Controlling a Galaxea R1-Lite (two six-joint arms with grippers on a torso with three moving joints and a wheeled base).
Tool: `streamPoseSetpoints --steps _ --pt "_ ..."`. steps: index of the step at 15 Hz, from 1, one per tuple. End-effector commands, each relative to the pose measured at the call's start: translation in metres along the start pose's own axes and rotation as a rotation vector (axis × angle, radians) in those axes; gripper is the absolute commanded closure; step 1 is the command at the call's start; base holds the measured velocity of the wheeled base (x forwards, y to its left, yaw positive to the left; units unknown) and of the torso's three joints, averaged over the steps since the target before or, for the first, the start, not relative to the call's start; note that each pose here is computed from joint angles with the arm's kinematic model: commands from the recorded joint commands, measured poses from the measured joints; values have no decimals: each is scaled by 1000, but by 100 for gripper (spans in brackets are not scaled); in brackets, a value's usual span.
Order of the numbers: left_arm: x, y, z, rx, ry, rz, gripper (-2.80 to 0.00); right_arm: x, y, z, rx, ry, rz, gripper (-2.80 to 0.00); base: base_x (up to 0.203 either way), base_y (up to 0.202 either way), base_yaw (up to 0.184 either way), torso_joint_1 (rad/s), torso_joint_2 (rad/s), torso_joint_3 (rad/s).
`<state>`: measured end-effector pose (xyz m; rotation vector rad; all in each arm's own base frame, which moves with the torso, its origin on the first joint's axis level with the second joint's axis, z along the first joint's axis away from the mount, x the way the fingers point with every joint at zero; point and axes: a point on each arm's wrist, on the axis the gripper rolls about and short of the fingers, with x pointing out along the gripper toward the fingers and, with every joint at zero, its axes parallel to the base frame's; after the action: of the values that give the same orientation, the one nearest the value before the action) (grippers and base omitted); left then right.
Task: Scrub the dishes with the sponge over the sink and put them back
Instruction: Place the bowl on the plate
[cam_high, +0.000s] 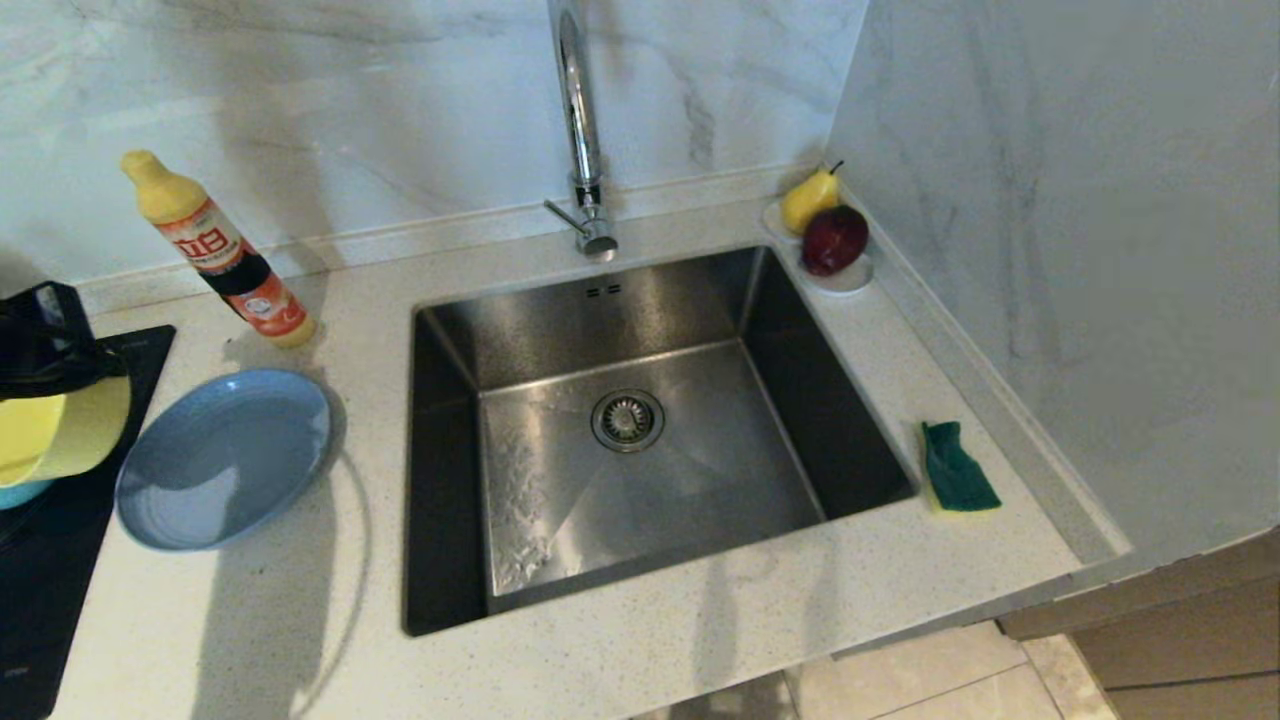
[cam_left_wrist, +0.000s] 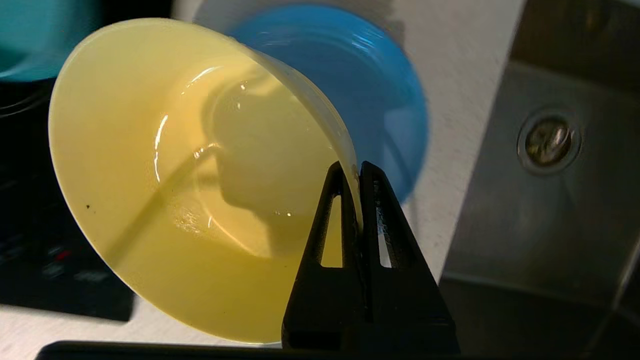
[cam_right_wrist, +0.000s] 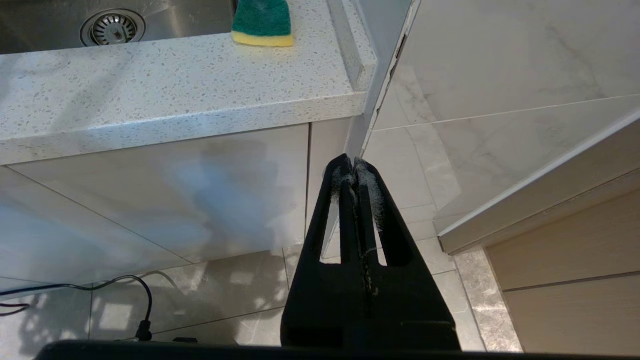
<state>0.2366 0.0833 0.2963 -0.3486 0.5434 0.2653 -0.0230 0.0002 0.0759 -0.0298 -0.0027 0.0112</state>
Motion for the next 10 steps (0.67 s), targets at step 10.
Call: streamPoseSetpoints --steps 10 --pt "92 -51 -51 146 45 59 0 0 0 0 -1 -1 1 0 0 0 0 0 0 0"
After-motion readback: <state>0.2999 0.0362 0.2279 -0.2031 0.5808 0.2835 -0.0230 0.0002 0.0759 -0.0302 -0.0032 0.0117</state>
